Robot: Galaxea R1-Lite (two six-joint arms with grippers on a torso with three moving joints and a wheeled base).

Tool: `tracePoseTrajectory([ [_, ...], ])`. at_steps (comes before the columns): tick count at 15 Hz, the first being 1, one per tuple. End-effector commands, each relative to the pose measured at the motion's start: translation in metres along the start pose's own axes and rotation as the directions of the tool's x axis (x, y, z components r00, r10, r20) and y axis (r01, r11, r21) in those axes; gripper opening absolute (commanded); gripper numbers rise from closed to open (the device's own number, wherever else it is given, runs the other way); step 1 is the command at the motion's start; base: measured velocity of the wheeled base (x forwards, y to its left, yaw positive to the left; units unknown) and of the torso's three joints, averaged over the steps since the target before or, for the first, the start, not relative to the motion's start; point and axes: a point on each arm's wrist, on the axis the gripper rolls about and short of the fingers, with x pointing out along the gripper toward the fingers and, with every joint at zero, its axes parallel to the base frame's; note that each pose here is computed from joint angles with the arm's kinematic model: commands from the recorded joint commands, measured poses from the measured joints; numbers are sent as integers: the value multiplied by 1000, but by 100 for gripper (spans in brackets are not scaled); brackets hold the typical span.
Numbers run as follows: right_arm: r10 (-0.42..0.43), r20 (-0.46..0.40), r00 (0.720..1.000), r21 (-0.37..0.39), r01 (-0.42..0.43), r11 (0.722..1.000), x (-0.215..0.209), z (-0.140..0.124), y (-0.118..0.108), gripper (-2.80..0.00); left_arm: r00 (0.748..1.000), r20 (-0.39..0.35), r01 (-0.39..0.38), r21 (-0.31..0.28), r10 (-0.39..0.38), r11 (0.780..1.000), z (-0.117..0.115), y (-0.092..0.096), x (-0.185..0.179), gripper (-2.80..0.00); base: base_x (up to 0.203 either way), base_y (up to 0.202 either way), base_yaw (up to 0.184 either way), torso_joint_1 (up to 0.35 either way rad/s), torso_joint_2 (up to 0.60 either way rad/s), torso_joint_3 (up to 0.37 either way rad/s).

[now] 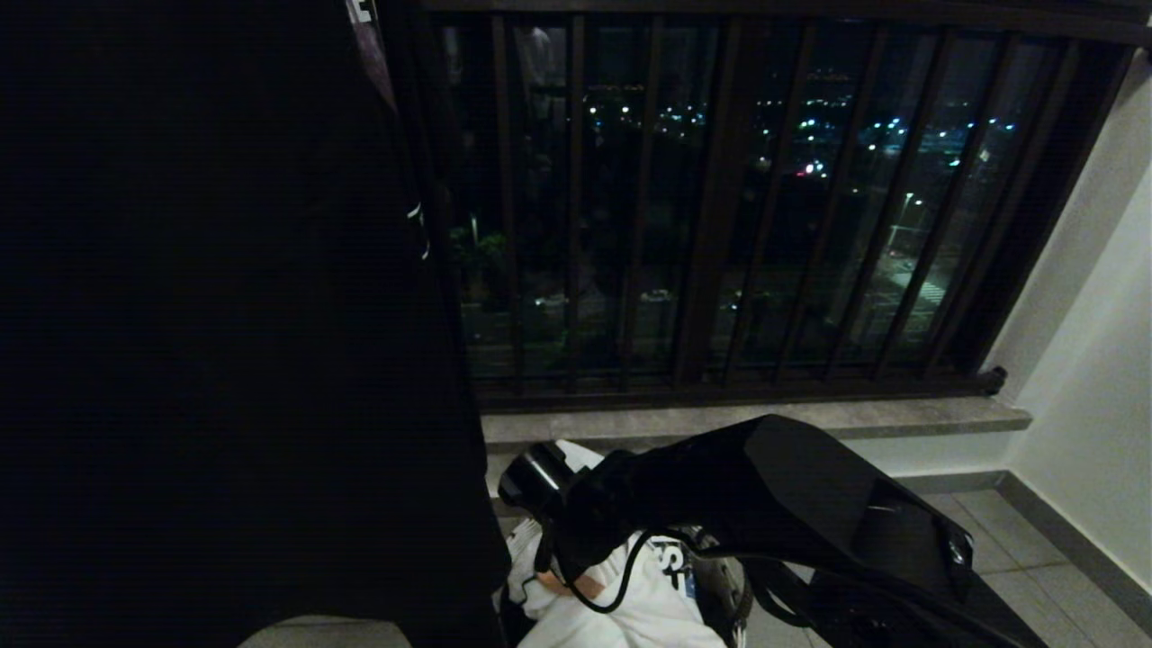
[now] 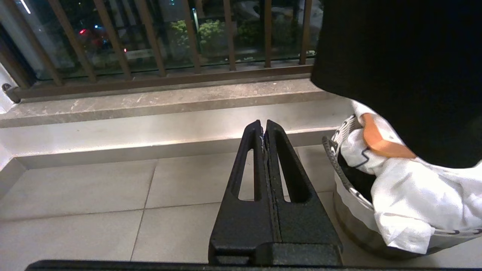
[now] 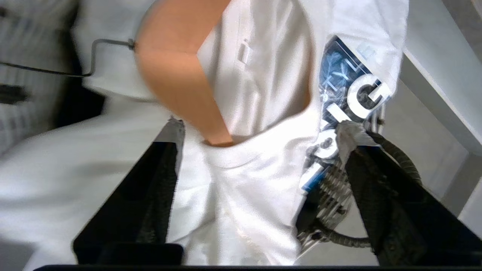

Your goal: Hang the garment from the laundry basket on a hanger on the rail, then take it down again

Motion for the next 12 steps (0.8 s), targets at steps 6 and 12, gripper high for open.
tracePoseTrajectory([
  [6, 100, -27, 995, 92, -97, 991, -51, 6, -3, 0, 1000, -2, 0, 0, 0, 1000, -1, 0, 0, -280, 0, 0, 0, 0, 0, 0],
  [12, 117, -46, 992, 170, -108, 980, -97, -6, -20, -280, 1000, -1, 0, 0, 0, 1000, 0, 0, 0, -280, 0, 0, 0, 0, 0, 0],
])
